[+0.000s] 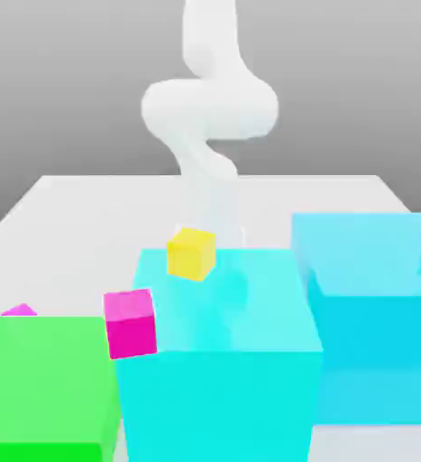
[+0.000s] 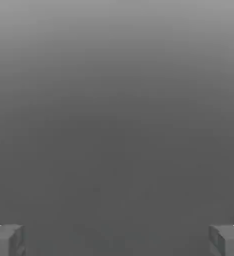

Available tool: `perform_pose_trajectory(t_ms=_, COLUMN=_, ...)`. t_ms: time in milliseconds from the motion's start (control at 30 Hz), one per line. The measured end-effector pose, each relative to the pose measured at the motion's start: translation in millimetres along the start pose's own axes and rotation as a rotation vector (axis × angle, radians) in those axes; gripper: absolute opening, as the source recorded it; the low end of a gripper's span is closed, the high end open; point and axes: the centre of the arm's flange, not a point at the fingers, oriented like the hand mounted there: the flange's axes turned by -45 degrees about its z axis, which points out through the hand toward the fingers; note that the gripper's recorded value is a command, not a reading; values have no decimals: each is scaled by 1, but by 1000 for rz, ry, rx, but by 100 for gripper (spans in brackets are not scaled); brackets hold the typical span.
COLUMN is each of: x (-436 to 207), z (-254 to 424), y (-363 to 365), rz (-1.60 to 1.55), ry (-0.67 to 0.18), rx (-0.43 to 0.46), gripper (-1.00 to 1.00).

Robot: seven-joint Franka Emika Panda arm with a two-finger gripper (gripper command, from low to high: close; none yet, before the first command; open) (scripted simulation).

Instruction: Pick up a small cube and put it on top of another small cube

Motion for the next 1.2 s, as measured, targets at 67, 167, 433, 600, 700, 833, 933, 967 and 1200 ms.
perform_pose_trajectory(t_ms=67, x=-4, z=45, y=32, rz=168, ry=-57, rx=-33, gripper=0)
perform_pose_trajectory(t_ms=167, x=-19, z=101, y=80, rz=402, ry=-126, rx=-90, gripper=0)
perform_pose_trajectory(t_ms=433, x=-107, z=214, y=210, rz=1023, ry=-259, rx=-298, gripper=0)
perform_pose_trajectory(t_ms=600, x=-192, z=256, y=283, rz=1408, ry=-304, rx=-471, gripper=0)
perform_pose_trajectory(t_ms=700, x=-253, z=266, y=326, rz=1652, ry=-308, rx=-600, gripper=0)
perform_pose_trajectory(t_ms=833, x=-337, z=273, y=362, rz=1940, ry=-304, rx=-780, gripper=0)
perform_pose_trajectory(t_ms=933, x=-368, z=291, y=370, rz=1992, ry=-299, rx=-826, gripper=0)
perform_pose_trajectory(t_ms=967, x=-375, z=299, y=371, rz=1995, ry=-298, rx=-830, gripper=0)
perform_pose_trajectory(t_ms=1200, x=-397, z=321, y=374, rz=2001, ry=-298, rx=-832, gripper=-100)
